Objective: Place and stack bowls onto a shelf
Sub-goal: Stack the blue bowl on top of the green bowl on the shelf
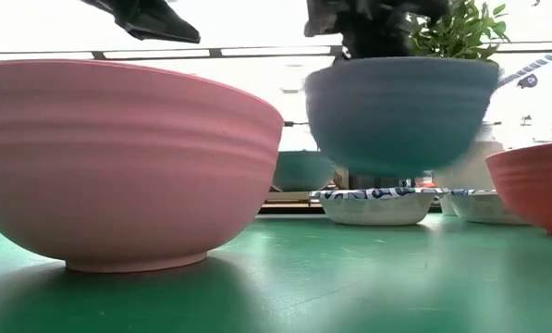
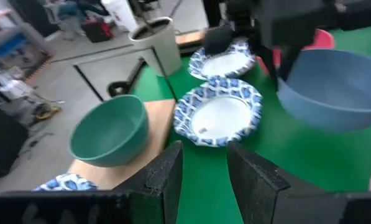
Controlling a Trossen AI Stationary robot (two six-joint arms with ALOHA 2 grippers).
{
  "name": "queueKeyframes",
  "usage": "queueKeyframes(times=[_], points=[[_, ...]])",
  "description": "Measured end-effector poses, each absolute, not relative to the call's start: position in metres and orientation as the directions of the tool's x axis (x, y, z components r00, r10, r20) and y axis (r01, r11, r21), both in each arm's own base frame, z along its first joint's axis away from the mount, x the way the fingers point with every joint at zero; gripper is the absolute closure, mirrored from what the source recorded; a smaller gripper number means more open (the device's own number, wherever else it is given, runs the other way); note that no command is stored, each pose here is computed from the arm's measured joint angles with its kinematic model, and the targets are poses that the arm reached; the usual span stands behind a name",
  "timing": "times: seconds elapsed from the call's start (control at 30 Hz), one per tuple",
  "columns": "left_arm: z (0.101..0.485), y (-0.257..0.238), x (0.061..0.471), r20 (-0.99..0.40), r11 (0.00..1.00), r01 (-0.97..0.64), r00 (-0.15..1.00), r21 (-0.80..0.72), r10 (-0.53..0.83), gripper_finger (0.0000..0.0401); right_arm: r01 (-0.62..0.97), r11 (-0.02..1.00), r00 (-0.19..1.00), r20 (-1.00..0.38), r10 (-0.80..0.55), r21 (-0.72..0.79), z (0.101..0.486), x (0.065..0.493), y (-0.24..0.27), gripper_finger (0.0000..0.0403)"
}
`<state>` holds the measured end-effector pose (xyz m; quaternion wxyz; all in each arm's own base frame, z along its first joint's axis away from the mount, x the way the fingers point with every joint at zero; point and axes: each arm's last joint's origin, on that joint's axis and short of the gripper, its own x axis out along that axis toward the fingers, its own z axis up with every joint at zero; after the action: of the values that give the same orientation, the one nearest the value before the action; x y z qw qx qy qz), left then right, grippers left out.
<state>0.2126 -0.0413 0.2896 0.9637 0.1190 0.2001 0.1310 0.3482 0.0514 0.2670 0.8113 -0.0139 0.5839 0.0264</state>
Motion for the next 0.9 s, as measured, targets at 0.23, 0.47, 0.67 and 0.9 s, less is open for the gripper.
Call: queueKeyframes(times=[0.23,0.47,0.67,0.9], points=[[0.297,-0.038,0.208,-0.297,0.904,-0.296,0.873,0.307,0.387,0.0292,0.217,0.967,0.457,-0.862,-0.220,-0.132,0.327,0.349,-0.020,0.0394],[0.303,-0.036,0.202,-0.275,0.906,-0.307,0.880,0.292,0.387,0.0292,0.472,0.868,0.451,-0.805,-0.387,-0.153,0.354,0.341,-0.114,0.0394],[0.302,-0.036,0.201,-0.284,0.903,-0.301,0.877,0.306,0.388,0.0292,0.535,0.824,0.387,-0.812,-0.437,-0.188,0.347,0.336,-0.166,0.0394],[0.301,-0.036,0.201,-0.295,0.898,-0.289,0.872,0.331,0.390,0.0292,0.532,0.820,0.326,-0.843,-0.428,-0.211,0.324,0.346,-0.190,0.0394]])
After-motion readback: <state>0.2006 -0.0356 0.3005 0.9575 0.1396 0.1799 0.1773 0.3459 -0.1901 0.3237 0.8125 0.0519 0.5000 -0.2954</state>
